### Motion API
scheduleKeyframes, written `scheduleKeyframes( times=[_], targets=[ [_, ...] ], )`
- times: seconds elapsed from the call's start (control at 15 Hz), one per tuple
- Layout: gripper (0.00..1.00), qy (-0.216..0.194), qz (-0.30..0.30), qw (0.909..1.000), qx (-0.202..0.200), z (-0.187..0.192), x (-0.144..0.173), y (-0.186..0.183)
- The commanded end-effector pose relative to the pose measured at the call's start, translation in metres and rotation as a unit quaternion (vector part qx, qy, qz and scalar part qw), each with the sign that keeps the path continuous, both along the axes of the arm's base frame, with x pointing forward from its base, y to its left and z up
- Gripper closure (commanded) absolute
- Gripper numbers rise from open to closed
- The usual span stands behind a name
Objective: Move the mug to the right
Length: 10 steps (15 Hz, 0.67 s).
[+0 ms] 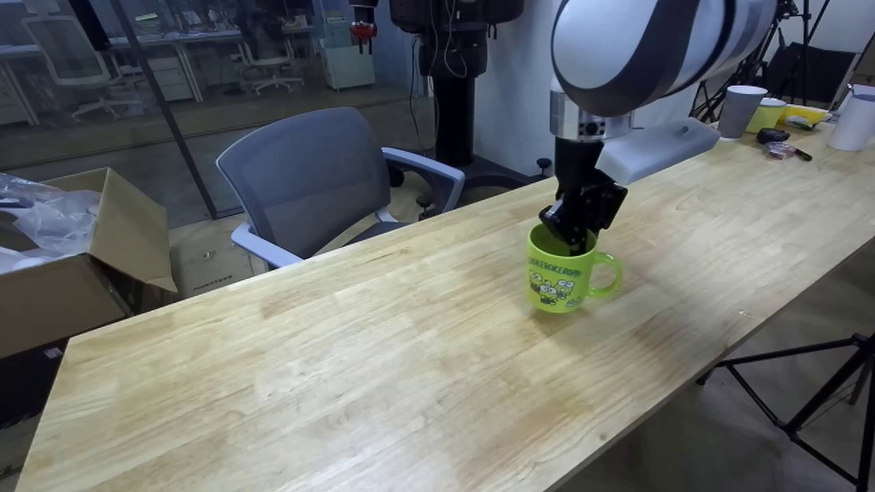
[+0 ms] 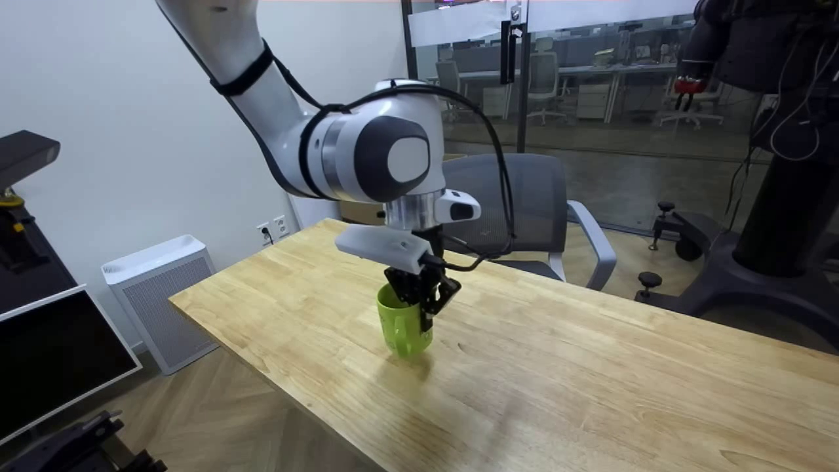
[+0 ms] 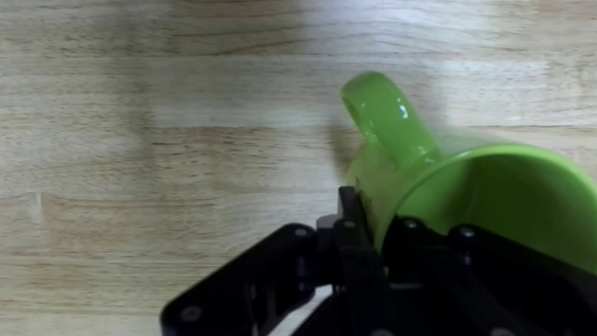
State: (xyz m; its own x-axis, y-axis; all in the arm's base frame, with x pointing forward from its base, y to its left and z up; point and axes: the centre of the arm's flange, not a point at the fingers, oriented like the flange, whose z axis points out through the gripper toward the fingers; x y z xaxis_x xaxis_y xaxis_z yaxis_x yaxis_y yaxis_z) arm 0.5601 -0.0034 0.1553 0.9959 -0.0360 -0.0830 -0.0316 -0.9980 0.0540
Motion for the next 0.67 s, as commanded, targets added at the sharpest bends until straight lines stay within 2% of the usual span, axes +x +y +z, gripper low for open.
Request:
scheduleKeyframes(
  times=[0.0,0.6],
  targets=[
    [0.98,0.000,-0.019,0.9998,-0.009,0.015,0.003,-0.044],
    [0.98,0.003,-0.079,0.9967,-0.013,0.018,-0.014,-0.149]
  ],
)
